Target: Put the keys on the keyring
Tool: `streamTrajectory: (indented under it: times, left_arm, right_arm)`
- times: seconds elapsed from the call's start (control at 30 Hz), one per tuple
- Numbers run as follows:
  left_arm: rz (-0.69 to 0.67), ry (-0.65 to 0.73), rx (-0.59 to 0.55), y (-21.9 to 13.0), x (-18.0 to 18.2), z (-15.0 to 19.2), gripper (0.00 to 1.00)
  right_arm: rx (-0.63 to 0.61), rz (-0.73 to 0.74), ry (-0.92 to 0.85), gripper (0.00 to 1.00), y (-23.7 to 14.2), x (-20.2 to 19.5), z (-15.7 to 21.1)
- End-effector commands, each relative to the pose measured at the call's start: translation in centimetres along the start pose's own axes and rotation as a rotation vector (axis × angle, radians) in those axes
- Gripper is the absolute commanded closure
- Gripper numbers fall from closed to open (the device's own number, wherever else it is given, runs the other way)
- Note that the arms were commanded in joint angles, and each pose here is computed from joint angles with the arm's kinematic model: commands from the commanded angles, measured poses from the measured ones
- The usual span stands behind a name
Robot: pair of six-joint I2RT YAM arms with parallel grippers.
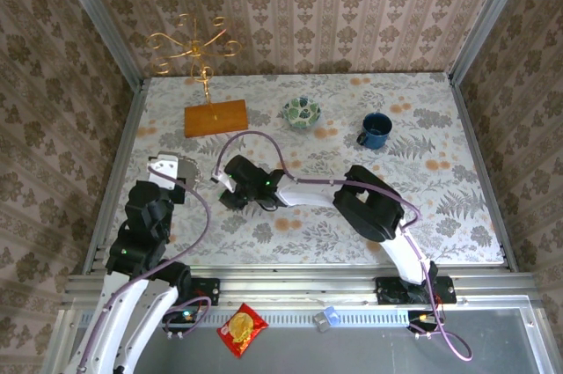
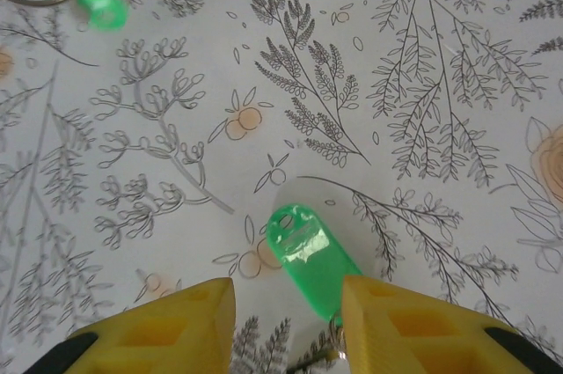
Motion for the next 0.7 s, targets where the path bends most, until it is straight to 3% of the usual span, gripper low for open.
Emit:
streamTrajectory:
  times: [0.0, 0.4, 0.67]
  left_arm:
    - [-0.032, -0.034, 0.000, -0.3, 0.5, 0.2, 1.00]
    - [-0.044, -0.024, -0.010, -0.7, 0.8, 0.3, 1.00]
    - [-0.023, -0.025, -0.018, -0.5, 0.5, 0.2, 1.00]
  right_arm:
    - [0.023, 0.032, -0.010, 0.62, 1.1, -0.5, 0.0]
    - [0.110, 0.046, -0.017, 0.63, 3.2, -0.9, 1.7]
    - [0.123, 0.097, -0.050, 0.77, 1.4, -2.0, 2.6]
Point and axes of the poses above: each hand's point on the last joint's axis, 136 mm out from that joint toward the fingers, its own y axis out along the fingers, its own x axis along the line the jaws close on, z = x × y, the point moved 4 cm from there along -y, back along the fingers, and after that the axes turned 6 degrees about y, right-handed, at the moved point
